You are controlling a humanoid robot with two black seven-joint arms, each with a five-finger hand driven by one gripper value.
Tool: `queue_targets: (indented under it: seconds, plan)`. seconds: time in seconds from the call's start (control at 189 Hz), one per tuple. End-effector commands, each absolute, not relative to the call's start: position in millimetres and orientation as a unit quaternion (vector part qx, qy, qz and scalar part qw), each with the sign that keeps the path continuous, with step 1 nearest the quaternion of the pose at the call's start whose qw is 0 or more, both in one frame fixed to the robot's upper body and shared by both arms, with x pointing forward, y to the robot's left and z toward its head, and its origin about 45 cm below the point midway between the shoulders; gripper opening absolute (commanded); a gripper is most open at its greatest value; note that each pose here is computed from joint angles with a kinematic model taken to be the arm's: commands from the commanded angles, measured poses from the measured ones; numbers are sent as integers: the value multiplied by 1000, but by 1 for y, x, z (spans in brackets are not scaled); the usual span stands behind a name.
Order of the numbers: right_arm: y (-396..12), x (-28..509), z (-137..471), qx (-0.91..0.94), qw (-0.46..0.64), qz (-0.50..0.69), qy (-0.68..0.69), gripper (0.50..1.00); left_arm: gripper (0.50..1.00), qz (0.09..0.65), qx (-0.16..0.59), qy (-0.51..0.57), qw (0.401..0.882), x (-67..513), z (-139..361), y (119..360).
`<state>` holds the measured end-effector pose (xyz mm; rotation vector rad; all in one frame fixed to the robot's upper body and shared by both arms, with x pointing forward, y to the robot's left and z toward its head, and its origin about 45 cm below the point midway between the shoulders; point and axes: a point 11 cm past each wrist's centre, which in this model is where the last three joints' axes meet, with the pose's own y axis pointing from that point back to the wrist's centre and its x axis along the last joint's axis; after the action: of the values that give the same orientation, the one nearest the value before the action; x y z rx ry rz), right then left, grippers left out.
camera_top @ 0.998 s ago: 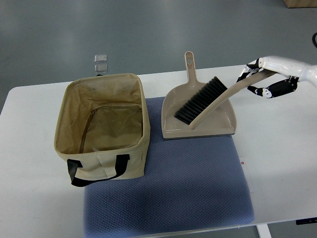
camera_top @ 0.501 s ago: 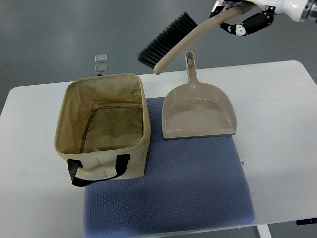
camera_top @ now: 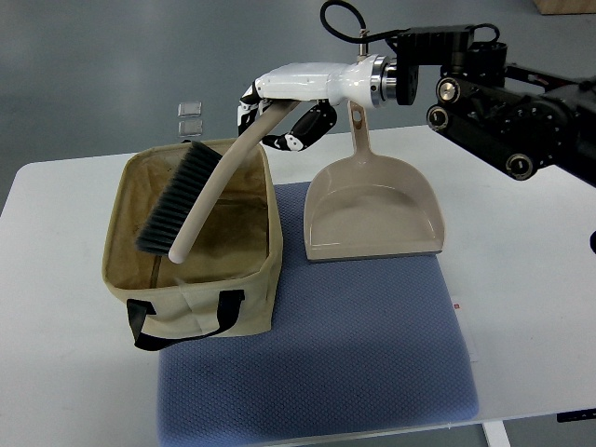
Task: Put pink broom in yellow bag with right hand
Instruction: 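Lower the brush bristles-first into the beige fabric bag, then open the right hand and release the brush in the bag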
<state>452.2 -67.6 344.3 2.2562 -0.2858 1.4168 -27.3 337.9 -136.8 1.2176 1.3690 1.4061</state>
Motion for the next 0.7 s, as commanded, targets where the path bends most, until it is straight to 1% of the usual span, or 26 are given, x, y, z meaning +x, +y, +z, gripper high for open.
queue_targets:
  seconds: [0.0,0.143,0.227,0.306,0.327,0.333,0.338,0.343,0.364,0.385,0.391,0.406,0.433,0.465,0.57,0.602,0.618,0.649,0.697]
  plan:
    - [-51,456,329,819,240,511,-102,525,1000,557,483,543,404,-28,-137,338]
    - [-36,460,315,813,248,517,-107,525,1000,557,482,542,404,-27,-137,338]
    - [-36,461,308,804,256,525,-109,525,1000,557,482,542,404,-27,-137,338]
    - [-35,461,306,797,257,535,-108,537,1000,557,482,542,404,-27,-137,338]
    - [-35,461,306,796,256,537,-110,547,1000,557,482,542,404,-27,-137,338]
    - [-35,461,306,796,256,538,-110,558,1000,557,482,542,404,-27,-137,338]
    - [-35,461,306,796,256,538,-110,558,1000,557,482,542,404,-27,-137,338]
    - [-34,461,306,796,255,538,-110,572,1000,557,482,542,404,-27,-137,338]
    - [-35,461,306,795,255,540,-111,592,1000,557,482,542,404,-27,-137,338]
    - [-34,461,306,795,254,539,-112,601,1000,557,482,542,404,-27,-137,338]
    - [-34,461,306,796,254,539,-111,611,1000,557,482,542,404,-27,-137,338]
    - [-34,461,306,796,254,539,-111,619,1000,557,482,542,404,-27,-137,338]
    - [-34,461,306,796,253,539,-112,656,1000,557,482,542,404,-27,-137,338]
    - [-34,461,306,796,253,539,-112,676,1000,557,482,542,404,-27,-137,338]
    - [-34,461,305,796,252,538,-114,688,1000,557,482,542,404,-27,-137,338]
    - [-34,460,305,798,250,537,-114,705,1000,557,482,542,404,-27,-137,338]
    - [-35,461,306,797,250,537,-115,725,1000,557,482,542,404,-27,-137,338]
    - [-36,461,306,797,250,537,-116,746,1000,557,482,542,404,-27,-137,338]
    - [-36,461,307,798,249,537,-118,754,1000,557,482,542,404,-27,-137,338]
